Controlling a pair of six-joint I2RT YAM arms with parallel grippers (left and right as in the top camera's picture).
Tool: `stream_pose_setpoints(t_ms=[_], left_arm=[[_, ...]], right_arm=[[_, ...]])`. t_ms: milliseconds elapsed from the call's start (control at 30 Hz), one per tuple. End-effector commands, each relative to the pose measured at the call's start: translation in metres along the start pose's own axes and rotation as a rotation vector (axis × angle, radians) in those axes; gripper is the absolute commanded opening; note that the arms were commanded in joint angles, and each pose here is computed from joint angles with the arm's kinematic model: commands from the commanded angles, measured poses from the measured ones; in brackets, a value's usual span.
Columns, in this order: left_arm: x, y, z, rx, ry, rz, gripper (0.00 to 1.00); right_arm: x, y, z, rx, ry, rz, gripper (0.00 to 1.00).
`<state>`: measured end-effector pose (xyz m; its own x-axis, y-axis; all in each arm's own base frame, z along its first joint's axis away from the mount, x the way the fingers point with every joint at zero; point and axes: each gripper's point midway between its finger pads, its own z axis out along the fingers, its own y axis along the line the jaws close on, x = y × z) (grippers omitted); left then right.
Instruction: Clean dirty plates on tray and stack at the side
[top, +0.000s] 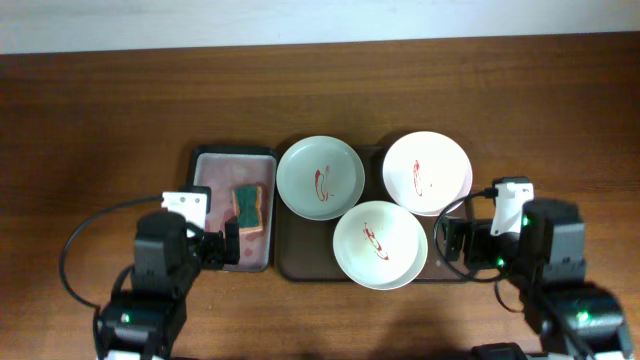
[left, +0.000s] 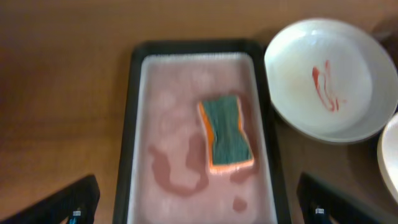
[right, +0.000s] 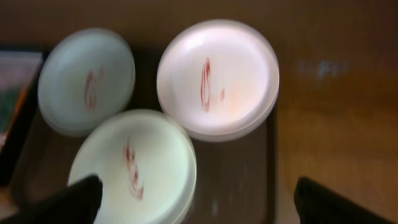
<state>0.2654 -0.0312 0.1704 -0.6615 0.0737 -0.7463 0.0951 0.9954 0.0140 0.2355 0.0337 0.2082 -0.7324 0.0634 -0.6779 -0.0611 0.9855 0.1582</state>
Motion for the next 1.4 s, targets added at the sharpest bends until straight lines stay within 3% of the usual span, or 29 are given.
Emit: stream_pose_setpoints(t_ms=[0, 133, 300, 400, 600, 700, 867, 967, 1367], left_arm=[[-0.013, 0.000, -0.001, 0.003, 0.058, 0.010, 0.99], [-0.009, -0.020, 0.004, 0.116, 0.087, 0.006, 0.99], [-0.038, -0.019, 0.010, 0.107, -0.021, 0.008, 1.00], [-0.041, -0.015, 0.043, 0.074, 0.002, 0.007, 0.95], [0.017, -0.018, 0.127, 0.058, 0.260, -0.089, 0.80], [0.045, -0.036, 0.152, 0.154, 0.356, -0.113, 0.69], [0.067, -0.036, 0.162, 0.143, 0.432, -0.138, 0.45], [0.067, -0.036, 0.162, 0.142, 0.431, -0.140, 0.39], [0.054, -0.037, 0.157, 0.034, 0.423, -0.066, 0.43]], right_arm=[[-0.021, 0.007, -0.008, -0.012, 0.044, 0.006, 0.99], [-0.005, 0.014, 0.023, -0.066, 0.206, 0.032, 0.99], [0.009, 0.016, 0.043, -0.088, 0.314, 0.054, 0.99], [0.008, 0.016, 0.044, -0.088, 0.310, 0.053, 0.99], [0.008, 0.016, 0.044, -0.087, 0.312, 0.054, 0.99], [0.008, 0.016, 0.044, -0.087, 0.312, 0.054, 0.99], [0.008, 0.016, 0.044, -0.084, 0.312, 0.053, 0.99], [0.008, 0.016, 0.044, -0.084, 0.312, 0.053, 0.99], [0.009, 0.016, 0.044, -0.084, 0.315, 0.053, 0.99]])
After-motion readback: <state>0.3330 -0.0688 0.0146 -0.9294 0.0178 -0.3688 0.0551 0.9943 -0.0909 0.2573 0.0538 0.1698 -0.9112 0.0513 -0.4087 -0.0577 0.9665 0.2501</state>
